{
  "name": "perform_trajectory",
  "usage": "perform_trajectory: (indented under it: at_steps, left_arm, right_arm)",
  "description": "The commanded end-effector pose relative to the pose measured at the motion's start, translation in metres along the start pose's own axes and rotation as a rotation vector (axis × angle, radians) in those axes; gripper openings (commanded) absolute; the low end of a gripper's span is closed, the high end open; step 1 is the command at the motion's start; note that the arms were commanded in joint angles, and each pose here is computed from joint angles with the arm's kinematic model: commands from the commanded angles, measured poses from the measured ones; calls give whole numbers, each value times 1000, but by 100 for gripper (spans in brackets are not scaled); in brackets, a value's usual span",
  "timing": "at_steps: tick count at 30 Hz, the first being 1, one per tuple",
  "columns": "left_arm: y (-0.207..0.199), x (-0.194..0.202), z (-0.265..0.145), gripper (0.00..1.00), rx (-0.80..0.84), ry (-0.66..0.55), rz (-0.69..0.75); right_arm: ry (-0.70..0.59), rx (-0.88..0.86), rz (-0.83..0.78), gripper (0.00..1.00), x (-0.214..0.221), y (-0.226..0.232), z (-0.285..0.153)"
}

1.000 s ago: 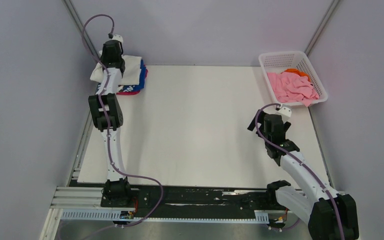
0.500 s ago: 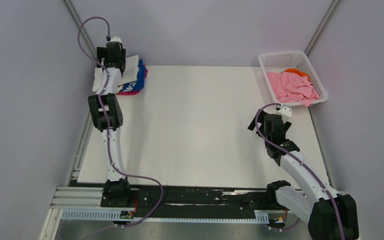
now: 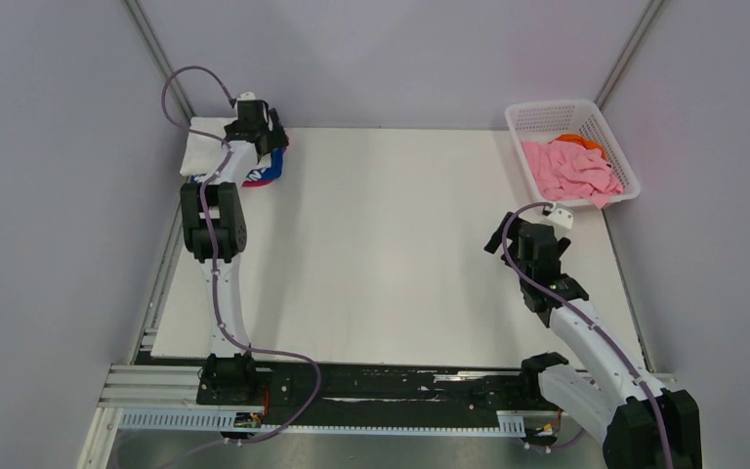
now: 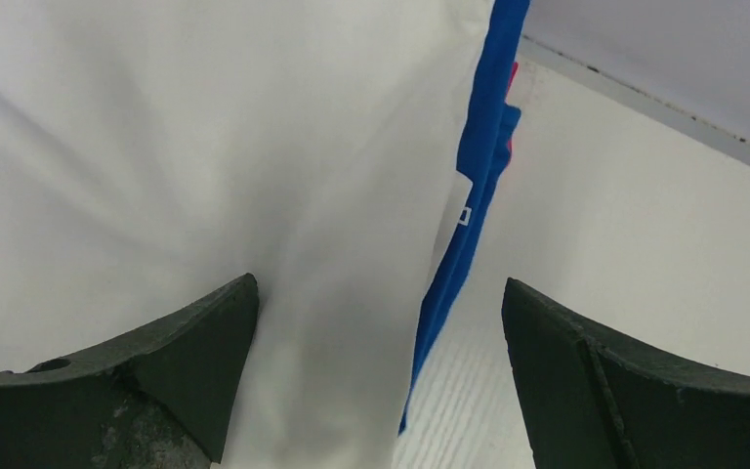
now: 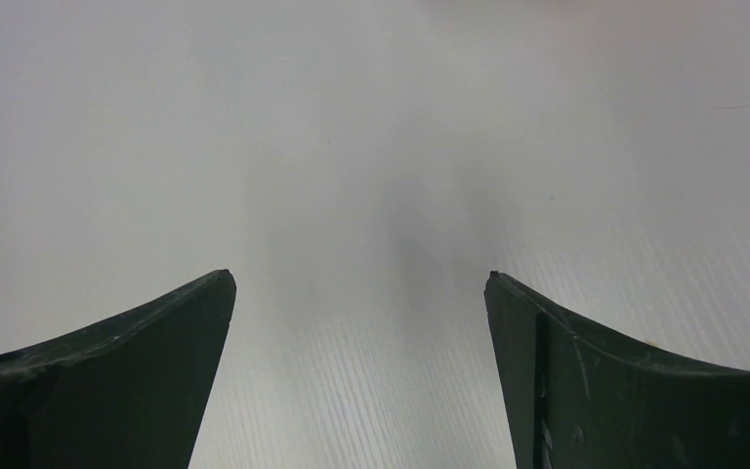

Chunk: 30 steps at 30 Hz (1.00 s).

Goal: Fold and stack the t-shirts
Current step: Put the neatly folded tshirt into the corner of the board with the left arm, then reset both arms

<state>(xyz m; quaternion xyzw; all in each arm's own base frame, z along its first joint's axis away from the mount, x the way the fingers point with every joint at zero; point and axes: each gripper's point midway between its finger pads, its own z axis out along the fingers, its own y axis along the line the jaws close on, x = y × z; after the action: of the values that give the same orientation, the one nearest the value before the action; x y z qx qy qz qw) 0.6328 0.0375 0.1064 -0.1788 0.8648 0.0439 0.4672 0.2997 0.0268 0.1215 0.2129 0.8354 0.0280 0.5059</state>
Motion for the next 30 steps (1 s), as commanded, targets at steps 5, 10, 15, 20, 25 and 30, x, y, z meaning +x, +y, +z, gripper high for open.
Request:
perform_trajectory:
  at_steps: [5,10,15,20,25,30]
  left_arm:
    - [-64,16,-37,100,195,30,-284]
    - [-85,11,-54,100,199,-3,-225]
    - [-90,-27,-96,100,213,-84,-165]
    - [-100,-41,-158,100,306,-101,-77]
    - [-89,-34,-230,100,367,-122,-24]
    - [-58,2,-292,100,411,-108,-64]
  right_arm:
    - [-54,-29,47,100,-15,5,-9]
    - [-57,-49,53,100,-16,7,-12]
    - [-64,-76,65,100,-19,11,-17]
    - [-86,-114,95,100,-26,16,-27]
    - [-106,-164,116,100,-33,21,-40]
    - [-111,-181,187,100,-29,19,-46]
